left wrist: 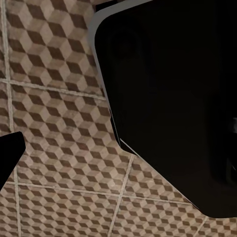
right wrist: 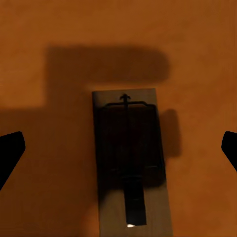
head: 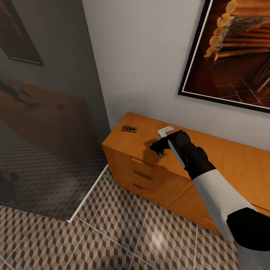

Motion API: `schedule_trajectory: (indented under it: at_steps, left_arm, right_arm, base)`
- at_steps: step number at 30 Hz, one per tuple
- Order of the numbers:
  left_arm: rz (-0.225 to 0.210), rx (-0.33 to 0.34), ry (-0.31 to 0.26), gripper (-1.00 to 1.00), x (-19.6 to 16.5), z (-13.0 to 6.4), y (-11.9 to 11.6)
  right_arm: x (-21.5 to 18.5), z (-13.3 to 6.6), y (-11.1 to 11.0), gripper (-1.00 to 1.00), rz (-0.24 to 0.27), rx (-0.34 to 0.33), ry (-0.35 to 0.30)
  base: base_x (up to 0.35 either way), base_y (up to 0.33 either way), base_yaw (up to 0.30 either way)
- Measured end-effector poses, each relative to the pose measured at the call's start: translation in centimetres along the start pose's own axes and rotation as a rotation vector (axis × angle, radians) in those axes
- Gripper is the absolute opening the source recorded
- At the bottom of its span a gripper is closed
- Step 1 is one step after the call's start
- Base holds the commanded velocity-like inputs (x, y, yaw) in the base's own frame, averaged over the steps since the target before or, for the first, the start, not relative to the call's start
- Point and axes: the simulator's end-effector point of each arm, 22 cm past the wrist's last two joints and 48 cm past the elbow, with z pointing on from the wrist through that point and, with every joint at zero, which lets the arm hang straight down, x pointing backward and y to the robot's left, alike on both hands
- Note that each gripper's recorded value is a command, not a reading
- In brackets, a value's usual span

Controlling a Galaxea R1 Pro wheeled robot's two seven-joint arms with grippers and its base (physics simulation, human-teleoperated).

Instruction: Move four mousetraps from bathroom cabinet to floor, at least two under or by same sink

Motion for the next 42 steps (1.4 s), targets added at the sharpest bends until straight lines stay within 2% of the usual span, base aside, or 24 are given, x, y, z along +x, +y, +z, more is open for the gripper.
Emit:
schedule_trajectory:
  at_steps: [12,35,42]
  left_arm:
    - [0.0,0.0,0.0,1.0,0.0,0.0,0.0]
    - [0.001,0.001,0.0,1.0,0.0,0.0,0.0]
    - [0.0,0.002,0.0,1.0,0.0,0.0,-0.1]
  right_arm:
    - [0.0,-0.2,-1.6,1.0,0.07,0.001,-0.006]
    - [0.8,0.2,-1.9,1.0,0.08,0.004,0.014]
    - [2.5,1.2,-2.0,1.0,0.089,0.003,0.06]
  base:
    - [0.0,0.0,0.0]
    - [0.0,0.0,0.0]
    - [0.0,0.0,0.0]
